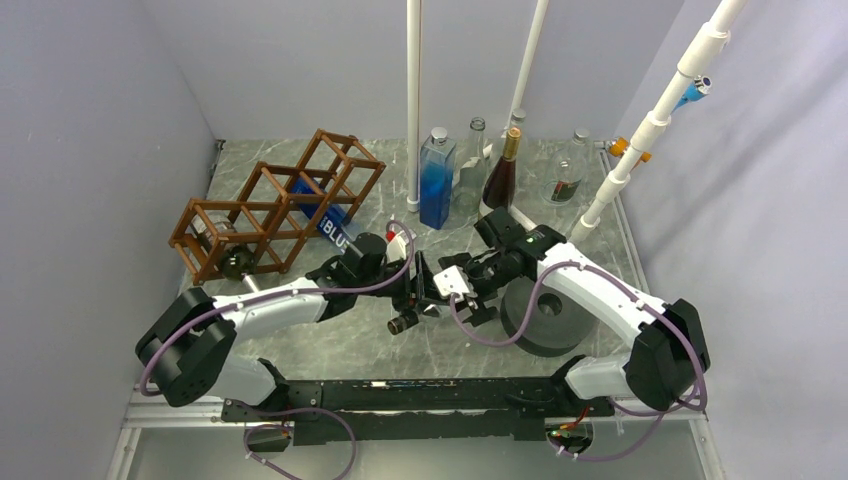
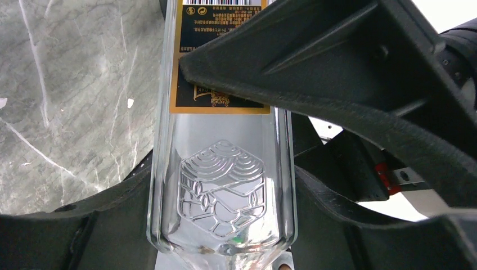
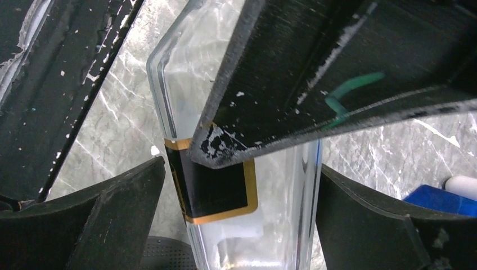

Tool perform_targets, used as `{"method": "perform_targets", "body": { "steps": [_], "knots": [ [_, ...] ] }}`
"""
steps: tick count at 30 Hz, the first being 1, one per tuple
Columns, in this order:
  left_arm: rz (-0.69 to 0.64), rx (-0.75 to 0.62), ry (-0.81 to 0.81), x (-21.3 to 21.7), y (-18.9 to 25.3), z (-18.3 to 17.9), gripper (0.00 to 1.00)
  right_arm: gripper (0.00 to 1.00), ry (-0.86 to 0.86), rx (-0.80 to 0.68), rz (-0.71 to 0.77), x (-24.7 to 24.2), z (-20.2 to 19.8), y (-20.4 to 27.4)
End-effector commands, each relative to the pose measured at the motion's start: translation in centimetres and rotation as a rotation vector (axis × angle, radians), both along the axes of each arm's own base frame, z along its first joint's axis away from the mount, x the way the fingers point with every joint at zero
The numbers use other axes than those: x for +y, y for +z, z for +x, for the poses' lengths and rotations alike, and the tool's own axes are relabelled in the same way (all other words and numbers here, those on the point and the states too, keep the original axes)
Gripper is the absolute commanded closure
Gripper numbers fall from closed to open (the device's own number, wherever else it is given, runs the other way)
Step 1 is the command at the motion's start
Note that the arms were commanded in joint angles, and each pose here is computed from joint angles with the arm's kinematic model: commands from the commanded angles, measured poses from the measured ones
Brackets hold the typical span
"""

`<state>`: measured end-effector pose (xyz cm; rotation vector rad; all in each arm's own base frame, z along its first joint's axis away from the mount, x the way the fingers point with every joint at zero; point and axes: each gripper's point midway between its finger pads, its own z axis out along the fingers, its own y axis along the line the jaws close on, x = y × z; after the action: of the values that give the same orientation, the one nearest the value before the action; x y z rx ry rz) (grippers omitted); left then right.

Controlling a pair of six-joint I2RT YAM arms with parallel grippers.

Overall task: Take the wine bottle off the wine rack
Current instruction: Place the wine bottle at the center of the board.

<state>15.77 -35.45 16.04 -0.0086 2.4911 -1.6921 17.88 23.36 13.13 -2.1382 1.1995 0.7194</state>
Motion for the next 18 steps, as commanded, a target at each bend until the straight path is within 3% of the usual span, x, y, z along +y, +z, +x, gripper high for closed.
{"method": "perform_targets", "body": {
  "steps": [1, 10, 18],
  "knots": [
    [-0.189, -0.171, -0.085, -1.54, 6.76, 0.54, 1.00, 0.03, -0.011, -0.035, -0.021, 0.29, 0.49, -0.34],
    [-0.189, -0.173, -0.113, -1.47, 6.82, 0.43, 1.00, 0.20, 0.017, -0.072, -0.057, 0.19, 0.62, -1.09],
    [-0.193, -0.173, -0.105, -1.12, 6.72, 0.61, 1.00, 0.54, 0.063, -0.055, -0.039, 0.51, -0.10, -0.84]
  ]
}}
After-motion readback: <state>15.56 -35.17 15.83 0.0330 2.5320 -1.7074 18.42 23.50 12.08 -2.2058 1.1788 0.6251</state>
